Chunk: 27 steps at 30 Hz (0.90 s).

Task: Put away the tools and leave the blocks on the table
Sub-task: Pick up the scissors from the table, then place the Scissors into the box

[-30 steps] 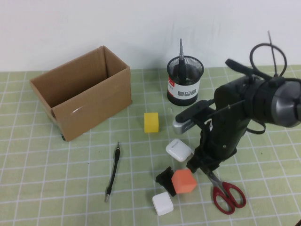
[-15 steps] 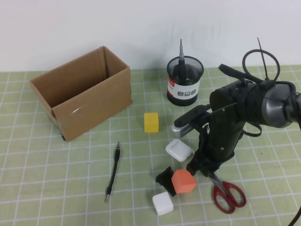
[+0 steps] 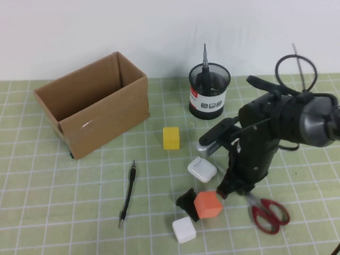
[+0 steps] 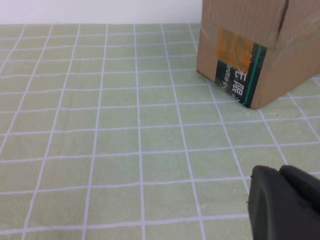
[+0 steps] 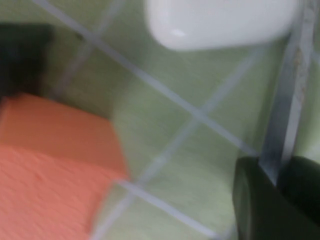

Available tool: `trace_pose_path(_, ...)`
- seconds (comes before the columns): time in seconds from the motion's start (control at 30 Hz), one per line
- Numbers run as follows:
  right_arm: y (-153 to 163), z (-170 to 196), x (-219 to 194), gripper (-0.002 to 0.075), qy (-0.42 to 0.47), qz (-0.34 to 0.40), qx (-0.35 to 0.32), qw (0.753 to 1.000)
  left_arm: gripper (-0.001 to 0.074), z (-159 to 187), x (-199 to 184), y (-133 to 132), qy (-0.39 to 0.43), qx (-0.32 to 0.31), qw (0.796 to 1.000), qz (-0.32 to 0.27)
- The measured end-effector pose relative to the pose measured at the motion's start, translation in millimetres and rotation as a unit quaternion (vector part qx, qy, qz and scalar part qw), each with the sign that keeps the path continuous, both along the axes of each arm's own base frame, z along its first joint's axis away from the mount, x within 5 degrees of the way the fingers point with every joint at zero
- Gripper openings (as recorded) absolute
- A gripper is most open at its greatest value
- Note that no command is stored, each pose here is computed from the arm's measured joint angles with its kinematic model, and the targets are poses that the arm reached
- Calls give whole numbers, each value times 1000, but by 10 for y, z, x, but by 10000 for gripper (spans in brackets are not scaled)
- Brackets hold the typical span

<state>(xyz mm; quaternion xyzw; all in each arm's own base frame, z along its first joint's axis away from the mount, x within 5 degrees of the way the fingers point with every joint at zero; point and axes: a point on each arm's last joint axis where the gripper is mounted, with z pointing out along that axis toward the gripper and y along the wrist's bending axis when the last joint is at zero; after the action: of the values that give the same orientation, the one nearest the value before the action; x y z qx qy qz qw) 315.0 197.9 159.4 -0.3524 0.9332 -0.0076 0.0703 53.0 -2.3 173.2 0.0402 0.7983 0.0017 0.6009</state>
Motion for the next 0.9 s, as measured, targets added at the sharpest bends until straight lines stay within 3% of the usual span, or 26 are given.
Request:
trace_pose_path(0.1,-48,208,4,57,-46,5,0,999,-4,0,0,0,0,0,1000,0)
trace_pose_path(0.23,-54,743,46,57,-143,5,43,989,-4,0,0,0,0,0,1000,0)
trace_pose_path(0.43,50,1396,156,56,-276,3,146,950,-4,0,0,0,0,0,1000,0)
trace_pose_path(0.67,377,1735,216,56,-392,5,301,869,-4,0,0,0,0,0,1000,0)
trace_pose_path(0.77,613,1832,203,56,-437,31,348,829,-4,0,0,0,0,0,1000,0)
trace_pose_path(0.9,941,1857,252,56,-466,56,387,794,-4,0,0,0,0,0,1000,0)
